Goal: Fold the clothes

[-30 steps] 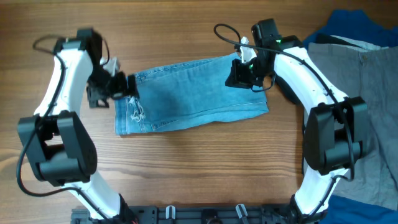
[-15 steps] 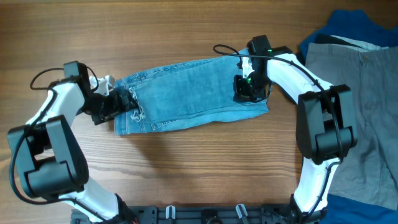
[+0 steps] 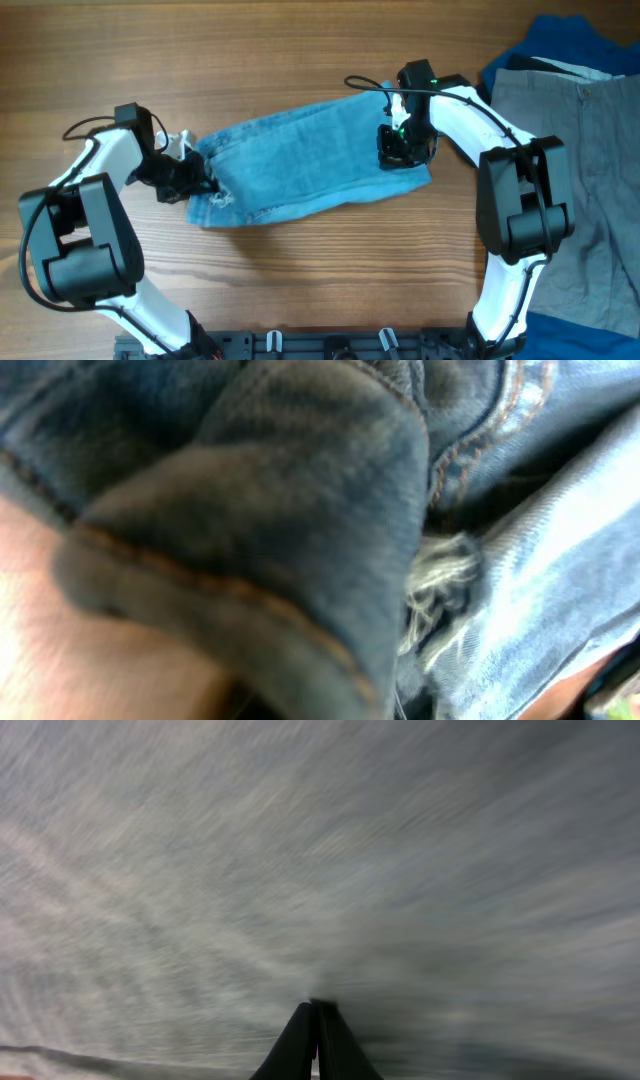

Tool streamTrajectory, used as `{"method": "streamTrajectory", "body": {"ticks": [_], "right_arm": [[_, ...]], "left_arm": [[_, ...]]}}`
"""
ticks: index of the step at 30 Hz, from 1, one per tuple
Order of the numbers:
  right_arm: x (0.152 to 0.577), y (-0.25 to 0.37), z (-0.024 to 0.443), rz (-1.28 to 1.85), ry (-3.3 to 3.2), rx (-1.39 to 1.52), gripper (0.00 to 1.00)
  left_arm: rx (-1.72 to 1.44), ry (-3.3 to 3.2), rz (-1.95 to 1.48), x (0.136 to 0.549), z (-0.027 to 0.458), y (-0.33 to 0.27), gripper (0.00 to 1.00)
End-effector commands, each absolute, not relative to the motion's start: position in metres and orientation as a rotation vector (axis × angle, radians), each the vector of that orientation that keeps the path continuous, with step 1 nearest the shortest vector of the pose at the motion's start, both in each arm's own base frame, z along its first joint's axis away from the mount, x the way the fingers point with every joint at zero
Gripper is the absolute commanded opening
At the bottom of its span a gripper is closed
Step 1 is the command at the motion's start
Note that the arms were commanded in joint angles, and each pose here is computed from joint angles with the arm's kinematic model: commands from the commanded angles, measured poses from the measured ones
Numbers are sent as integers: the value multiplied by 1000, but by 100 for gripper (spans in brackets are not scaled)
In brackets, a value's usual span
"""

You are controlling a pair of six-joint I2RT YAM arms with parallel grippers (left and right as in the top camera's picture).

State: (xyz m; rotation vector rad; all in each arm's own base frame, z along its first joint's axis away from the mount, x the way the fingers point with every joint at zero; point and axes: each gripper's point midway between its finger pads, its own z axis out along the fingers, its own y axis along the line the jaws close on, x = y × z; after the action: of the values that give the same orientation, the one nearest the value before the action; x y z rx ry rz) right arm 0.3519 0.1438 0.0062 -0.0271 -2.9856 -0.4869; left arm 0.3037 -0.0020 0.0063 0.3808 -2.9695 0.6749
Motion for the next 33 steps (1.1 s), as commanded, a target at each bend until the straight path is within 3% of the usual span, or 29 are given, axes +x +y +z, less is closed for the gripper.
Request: {"method": "streamTrajectory", "body": {"ticks": [1, 6, 10, 17, 25, 28, 29, 30, 33], "right_arm": [[368, 131, 39, -466, -3092, -23, 4], [372, 129, 57, -491, -3137, -28, 4], [372, 129, 57, -491, -3137, -27, 5], [372, 128, 57, -490, -3137, -30, 5], [372, 128, 57, -491, -3137, -32, 5], [372, 128, 57, -490, -3137, -43, 5], [372, 128, 57, -490, -3137, -44, 6], [372, 128, 57, -490, -3135, -45, 5], [371, 128, 57, -488, -3133, -45, 8]], "left_arm": [[467, -2947, 214, 311, 51, 64, 4], [447, -3133, 241, 360, 180, 58, 4], [253, -3262, 273, 380, 220, 14, 4], [-28, -3225, 290, 390, 194, -79, 4], [-89, -3136, 262, 385, 115, -183, 7], [14, -3119, 262, 382, 77, -218, 24], [17, -3118, 264, 381, 70, -226, 49], [4, -3115, 265, 379, 63, -234, 100], [-26, -3118, 274, 375, 75, -239, 100]]}}
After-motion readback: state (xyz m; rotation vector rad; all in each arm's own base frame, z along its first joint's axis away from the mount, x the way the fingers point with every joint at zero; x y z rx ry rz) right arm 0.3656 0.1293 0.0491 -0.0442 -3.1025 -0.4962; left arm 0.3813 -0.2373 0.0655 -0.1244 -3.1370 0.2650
